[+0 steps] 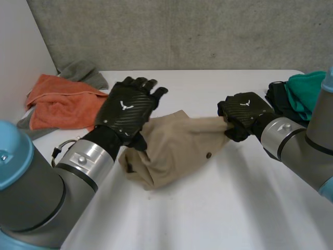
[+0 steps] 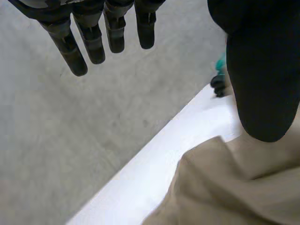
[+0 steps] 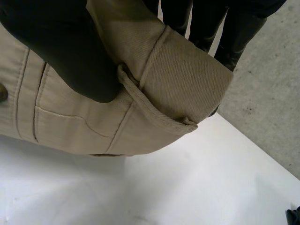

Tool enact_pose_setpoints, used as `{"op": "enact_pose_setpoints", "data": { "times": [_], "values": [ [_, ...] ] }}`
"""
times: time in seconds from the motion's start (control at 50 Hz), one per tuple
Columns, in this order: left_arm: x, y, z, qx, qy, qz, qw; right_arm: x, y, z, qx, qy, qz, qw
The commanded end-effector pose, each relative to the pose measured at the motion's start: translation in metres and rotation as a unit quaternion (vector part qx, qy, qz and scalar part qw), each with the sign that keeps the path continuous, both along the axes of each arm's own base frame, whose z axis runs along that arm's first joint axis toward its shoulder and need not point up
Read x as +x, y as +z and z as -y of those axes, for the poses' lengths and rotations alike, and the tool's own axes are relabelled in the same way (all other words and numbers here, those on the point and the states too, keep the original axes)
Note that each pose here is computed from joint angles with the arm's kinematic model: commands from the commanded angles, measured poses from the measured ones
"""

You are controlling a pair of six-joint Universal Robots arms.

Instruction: Fold the laundry.

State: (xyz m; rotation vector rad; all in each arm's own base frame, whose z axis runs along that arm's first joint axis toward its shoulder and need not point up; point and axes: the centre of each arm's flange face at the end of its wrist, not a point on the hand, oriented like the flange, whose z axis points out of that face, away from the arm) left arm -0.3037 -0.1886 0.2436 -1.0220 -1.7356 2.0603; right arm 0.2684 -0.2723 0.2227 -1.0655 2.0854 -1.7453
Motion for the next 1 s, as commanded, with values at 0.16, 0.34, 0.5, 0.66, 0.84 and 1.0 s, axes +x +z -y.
{"op": "enact_pose_setpoints", "data": {
  "times": [0.16, 0.34, 0.5, 0.66, 0.84, 1.0],
  "values": [
    [0.041, -0.03, 0.049, 0.173, 0.073, -0.078, 0.979, -0.005, -0.018, -0.005, 0.026, -0.006, -0.007, 1.0],
    [0.045, -0.053, 0.023, 0.287, 0.05, -0.03, 0.956, -0.005, -0.022, -0.005, 0.021, -0.009, -0.006, 1.0],
    [0.035, -0.055, 0.025, 0.271, 0.031, -0.032, 0.962, -0.005, -0.028, -0.011, 0.032, -0.005, -0.01, 0.999],
    [0.003, -0.081, 0.029, 0.278, -0.002, -0.011, 0.96, -0.007, -0.026, -0.008, 0.025, -0.008, -0.015, 1.0],
    [-0.013, -0.064, 0.056, 0.236, -0.004, -0.033, 0.971, 0.0, -0.013, 0.01, -0.037, -0.002, -0.048, 0.998],
    [-0.012, -0.002, 0.096, 0.122, 0.061, -0.077, 0.988, -0.002, 0.02, 0.031, -0.144, -0.044, -0.122, 0.981]
  ]
}}
